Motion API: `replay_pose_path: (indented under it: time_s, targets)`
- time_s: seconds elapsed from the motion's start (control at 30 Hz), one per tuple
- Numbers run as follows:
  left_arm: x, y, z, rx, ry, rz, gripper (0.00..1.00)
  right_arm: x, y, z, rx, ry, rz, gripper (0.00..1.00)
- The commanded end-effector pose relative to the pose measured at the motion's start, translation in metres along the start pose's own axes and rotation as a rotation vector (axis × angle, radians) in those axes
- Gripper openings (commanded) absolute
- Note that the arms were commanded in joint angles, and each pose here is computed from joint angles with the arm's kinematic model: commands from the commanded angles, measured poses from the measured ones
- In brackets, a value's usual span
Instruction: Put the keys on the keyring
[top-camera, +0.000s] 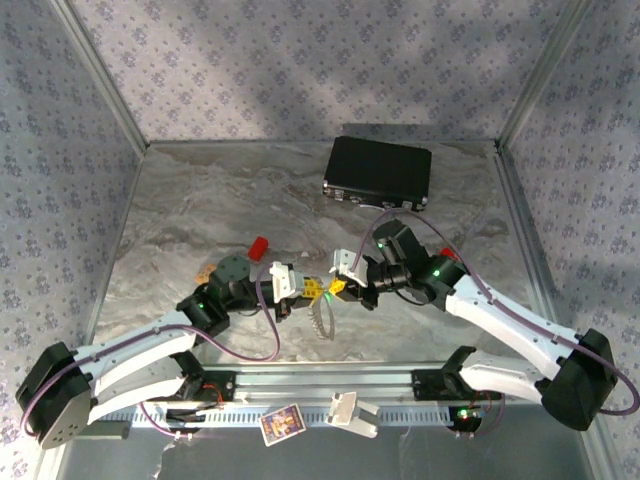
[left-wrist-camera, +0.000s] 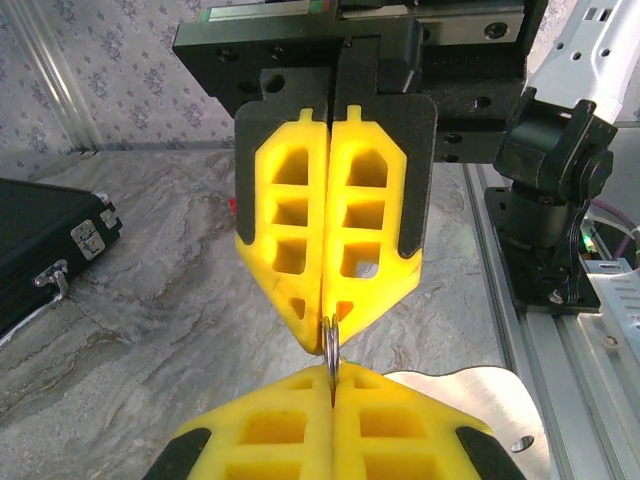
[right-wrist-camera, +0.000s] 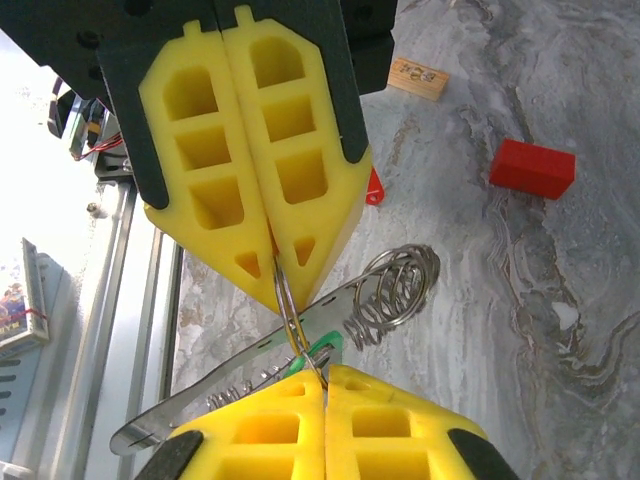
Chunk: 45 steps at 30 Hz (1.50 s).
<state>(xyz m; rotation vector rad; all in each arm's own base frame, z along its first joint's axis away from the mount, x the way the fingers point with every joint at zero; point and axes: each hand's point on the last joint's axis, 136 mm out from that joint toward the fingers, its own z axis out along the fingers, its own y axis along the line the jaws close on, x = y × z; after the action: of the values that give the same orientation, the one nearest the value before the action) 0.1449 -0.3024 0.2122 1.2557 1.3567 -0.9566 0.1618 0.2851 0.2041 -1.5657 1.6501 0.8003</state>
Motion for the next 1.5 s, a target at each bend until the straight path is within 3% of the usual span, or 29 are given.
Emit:
replay_pose_path:
  time_s: [0.0,0.3,0.57,0.93,1.07,1.17,1.47]
  targets:
    - [-0.021,-0.002,-0.004,-0.002,-0.072,0.047,0.00,-0.006,0.002,-0.003,-0.006,0.000,-0.011,0.04]
    - [-0.029,-0.001,-0.005,-0.005,-0.095,0.065,0.00,-0.003,0.006,0.009,-0.043,0.018,0.006,0.05]
    - [-0.026,-0.001,-0.005,-0.004,-0.090,0.061,0.00,-0.008,0.006,-0.007,0.000,-0.020,-0.017,0.27]
    - [-0.025,0.001,-0.005,-0.019,-0.087,0.064,0.00,-0.009,0.000,-0.005,0.022,-0.036,-0.003,0.27]
    - [-0.026,0.008,-0.006,-0.061,-0.091,0.064,0.00,0.009,-0.009,-0.003,0.096,0.000,0.026,0.31]
    - [-0.026,0.011,-0.007,-0.084,-0.098,0.063,0.00,0.020,-0.003,0.004,0.072,0.002,0.074,0.31]
    - [-0.029,0.012,-0.010,-0.095,-0.109,0.066,0.00,0.013,-0.010,0.020,0.094,-0.070,0.083,0.42]
